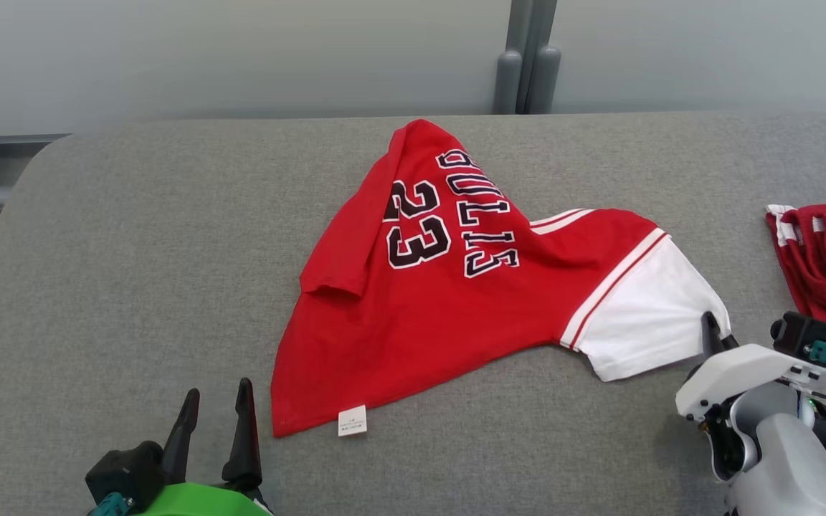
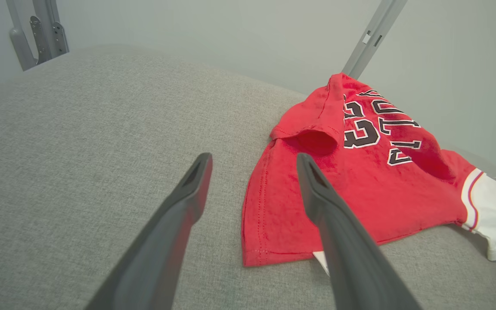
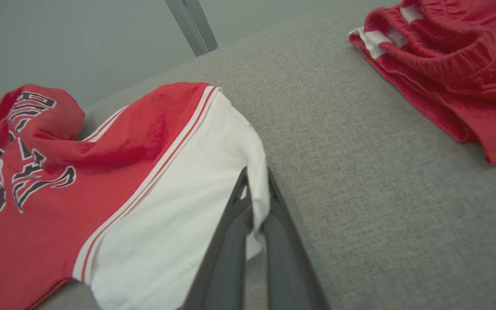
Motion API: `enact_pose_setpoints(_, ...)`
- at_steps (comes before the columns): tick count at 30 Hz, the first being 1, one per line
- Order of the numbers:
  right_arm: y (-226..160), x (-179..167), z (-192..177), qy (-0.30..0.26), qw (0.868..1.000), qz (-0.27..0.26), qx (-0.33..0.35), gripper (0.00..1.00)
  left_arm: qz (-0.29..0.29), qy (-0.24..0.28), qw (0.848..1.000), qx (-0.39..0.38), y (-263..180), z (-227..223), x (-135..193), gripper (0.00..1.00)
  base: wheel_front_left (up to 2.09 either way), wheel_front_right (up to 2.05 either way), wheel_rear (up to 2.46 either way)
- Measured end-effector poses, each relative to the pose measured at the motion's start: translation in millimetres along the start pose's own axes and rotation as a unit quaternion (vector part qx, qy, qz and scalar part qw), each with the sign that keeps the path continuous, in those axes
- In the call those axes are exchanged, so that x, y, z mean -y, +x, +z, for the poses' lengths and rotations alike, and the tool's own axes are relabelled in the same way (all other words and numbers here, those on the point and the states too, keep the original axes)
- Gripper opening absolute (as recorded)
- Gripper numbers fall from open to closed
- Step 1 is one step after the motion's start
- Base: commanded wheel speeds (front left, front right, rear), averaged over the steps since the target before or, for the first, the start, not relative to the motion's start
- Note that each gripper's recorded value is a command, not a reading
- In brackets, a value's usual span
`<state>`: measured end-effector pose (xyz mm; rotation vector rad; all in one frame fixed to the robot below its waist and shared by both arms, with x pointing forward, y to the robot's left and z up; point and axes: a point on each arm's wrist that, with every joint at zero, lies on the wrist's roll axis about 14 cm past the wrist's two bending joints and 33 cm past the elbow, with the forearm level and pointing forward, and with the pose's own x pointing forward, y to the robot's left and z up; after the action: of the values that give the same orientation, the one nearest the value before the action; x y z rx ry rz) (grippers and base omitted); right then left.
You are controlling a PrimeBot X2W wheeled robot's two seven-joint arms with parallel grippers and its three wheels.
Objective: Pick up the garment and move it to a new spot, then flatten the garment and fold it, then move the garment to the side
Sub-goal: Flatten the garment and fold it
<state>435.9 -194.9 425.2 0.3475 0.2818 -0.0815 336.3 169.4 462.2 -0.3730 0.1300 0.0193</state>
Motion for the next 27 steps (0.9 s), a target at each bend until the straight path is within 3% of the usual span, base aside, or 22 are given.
enact_pose_setpoints(7, -28, 15, -11, 0.006, 1.000, -0.005, -0.014, 0.00, -0.016, -0.012, 0.999, -0.026, -3, -13, 8, 1.00, 0.00, 0.00, 0.00)
enact_pose_setpoints(13, -47, 25, -15, 0.013, 1.000, -0.011, -0.020, 0.00, -0.016, -0.033, 0.995, -0.096, -18, -47, 11, 1.00, 0.00, 0.00, 0.00)
enact_pose_setpoints(27, -58, 21, -1, 0.008, 1.000, 0.001, -0.007, 0.00, 0.001, -0.072, 0.982, -0.174, -13, -86, 11, 1.00, 0.00, 0.00, 0.00)
